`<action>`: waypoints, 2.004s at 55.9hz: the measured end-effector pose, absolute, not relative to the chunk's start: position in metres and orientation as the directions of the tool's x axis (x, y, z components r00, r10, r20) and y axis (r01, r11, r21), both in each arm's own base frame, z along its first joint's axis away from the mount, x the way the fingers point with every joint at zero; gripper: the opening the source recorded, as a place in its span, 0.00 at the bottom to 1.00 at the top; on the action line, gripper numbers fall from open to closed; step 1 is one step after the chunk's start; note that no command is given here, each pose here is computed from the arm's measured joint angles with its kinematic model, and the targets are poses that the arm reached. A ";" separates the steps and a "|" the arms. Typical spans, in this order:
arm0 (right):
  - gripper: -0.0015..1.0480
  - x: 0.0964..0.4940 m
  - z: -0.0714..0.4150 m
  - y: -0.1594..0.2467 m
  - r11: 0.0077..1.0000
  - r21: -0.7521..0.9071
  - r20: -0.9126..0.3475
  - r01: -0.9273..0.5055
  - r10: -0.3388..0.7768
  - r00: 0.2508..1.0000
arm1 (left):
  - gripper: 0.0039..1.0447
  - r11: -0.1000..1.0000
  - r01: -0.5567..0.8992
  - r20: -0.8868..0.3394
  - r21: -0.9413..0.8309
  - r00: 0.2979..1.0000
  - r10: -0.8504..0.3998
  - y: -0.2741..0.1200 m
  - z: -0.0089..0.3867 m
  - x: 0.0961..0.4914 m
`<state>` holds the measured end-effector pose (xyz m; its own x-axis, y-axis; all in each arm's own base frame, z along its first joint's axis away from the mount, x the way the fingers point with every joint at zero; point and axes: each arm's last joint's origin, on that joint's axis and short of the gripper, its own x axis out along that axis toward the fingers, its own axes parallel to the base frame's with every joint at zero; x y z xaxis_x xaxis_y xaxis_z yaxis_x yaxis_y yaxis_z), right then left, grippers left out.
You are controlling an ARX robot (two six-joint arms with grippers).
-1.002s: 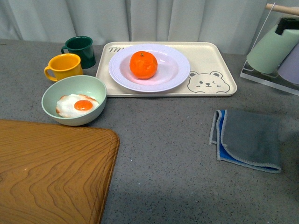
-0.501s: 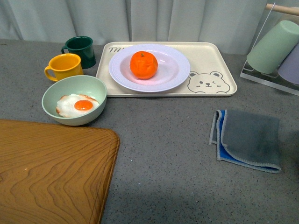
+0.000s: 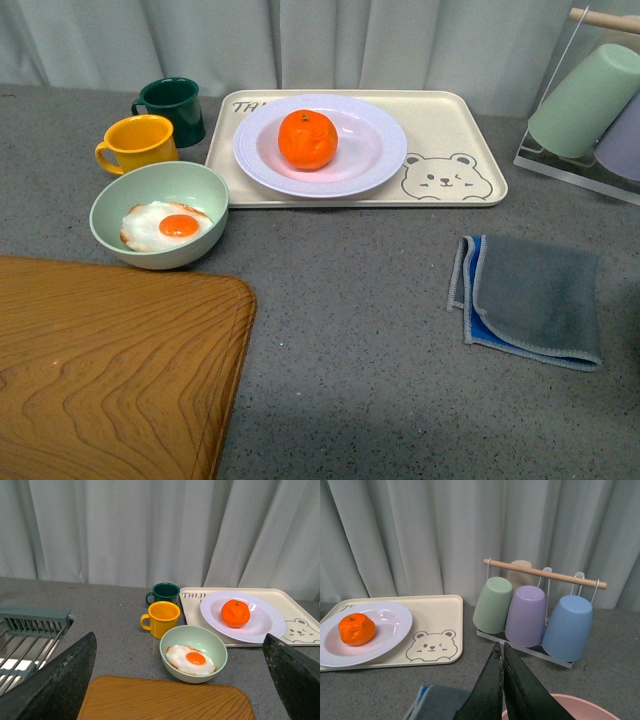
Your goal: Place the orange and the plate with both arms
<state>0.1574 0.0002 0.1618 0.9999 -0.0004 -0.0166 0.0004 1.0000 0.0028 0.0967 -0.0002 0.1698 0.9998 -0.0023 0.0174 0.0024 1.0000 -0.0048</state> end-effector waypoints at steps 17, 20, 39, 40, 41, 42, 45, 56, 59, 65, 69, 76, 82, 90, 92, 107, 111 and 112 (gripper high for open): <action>0.01 0.139 0.164 0.000 1.000 0.003 -0.009 0.000 0.000 1.000 | 0.94 1.000 0.002 0.017 -0.005 1.000 -0.002 0.000 0.170 0.097; 0.01 0.136 0.164 0.000 1.000 0.003 -0.007 0.000 0.000 1.000 | 0.94 1.000 0.002 0.017 -0.005 1.000 -0.002 0.000 0.170 0.097; 0.01 0.125 0.168 0.000 1.000 0.003 0.004 0.000 0.000 1.000 | 0.94 1.000 0.002 0.017 -0.005 1.000 -0.002 0.000 0.170 0.097; 0.01 0.124 0.168 0.000 1.000 0.003 0.005 0.000 0.000 1.000 | 0.94 1.000 0.002 0.017 -0.005 1.000 -0.002 0.000 0.170 0.097; 0.01 0.124 0.168 0.000 1.000 0.003 0.006 0.000 0.000 1.000 | 0.94 1.000 0.002 0.017 -0.005 1.000 -0.002 0.000 0.170 0.097; 0.01 0.123 0.168 0.000 1.000 0.003 0.005 0.000 0.000 1.000 | 0.94 1.000 0.002 0.017 -0.005 1.000 -0.002 0.000 0.170 0.097; 0.01 0.121 0.168 0.000 1.000 0.003 0.006 0.000 0.000 1.000 | 0.94 1.000 0.002 0.017 -0.005 1.000 -0.002 0.000 0.170 0.097; 0.01 0.116 0.169 0.000 1.000 0.003 0.008 0.000 0.000 1.000 | 0.94 1.000 0.002 0.017 -0.005 1.000 -0.002 0.000 0.170 0.097; 0.01 0.115 0.169 0.000 1.000 0.003 0.008 0.000 0.000 1.000 | 0.94 1.000 0.002 0.017 -0.005 1.000 -0.002 0.000 0.170 0.097; 0.01 0.113 0.169 0.000 1.000 0.003 0.009 0.000 0.000 1.000 | 0.94 1.000 0.002 0.017 -0.005 1.000 -0.002 0.000 0.170 0.097; 0.01 0.112 0.168 0.000 1.000 0.003 0.009 0.000 0.000 1.000 | 0.94 1.000 0.002 0.017 -0.005 1.000 -0.002 0.000 0.170 0.097; 0.01 0.110 0.168 0.000 1.000 0.003 0.009 0.000 0.000 1.000 | 0.94 1.000 0.002 0.017 -0.005 1.000 -0.002 0.000 0.170 0.097; 0.01 0.108 0.168 0.000 1.000 0.003 0.009 0.000 0.000 1.000 | 0.94 1.000 0.002 0.017 -0.005 1.000 -0.002 0.000 0.170 0.097; 0.01 0.098 0.165 0.000 1.000 0.003 -0.002 -0.002 0.002 1.000 | 0.94 1.000 0.002 0.017 -0.005 1.000 -0.002 0.000 0.170 0.097; 0.01 0.098 0.166 0.000 1.000 0.003 0.006 -0.003 0.003 1.000 | 0.94 1.000 0.002 0.017 -0.005 1.000 -0.002 0.000 0.170 0.097; 0.34 0.098 0.165 0.000 1.000 0.002 0.003 -0.003 0.003 1.000 | 0.94 1.000 0.002 0.017 -0.005 1.000 -0.002 0.000 0.170 0.097; 0.46 0.098 0.165 0.000 1.000 0.002 0.003 -0.003 0.003 1.000 | 0.94 1.000 0.002 0.017 -0.005 1.000 -0.002 0.000 0.170 0.097; 0.48 0.098 0.165 0.000 1.000 0.002 0.003 -0.003 0.003 1.000 | 0.94 1.000 0.002 0.017 -0.005 1.000 -0.002 0.000 0.170 0.097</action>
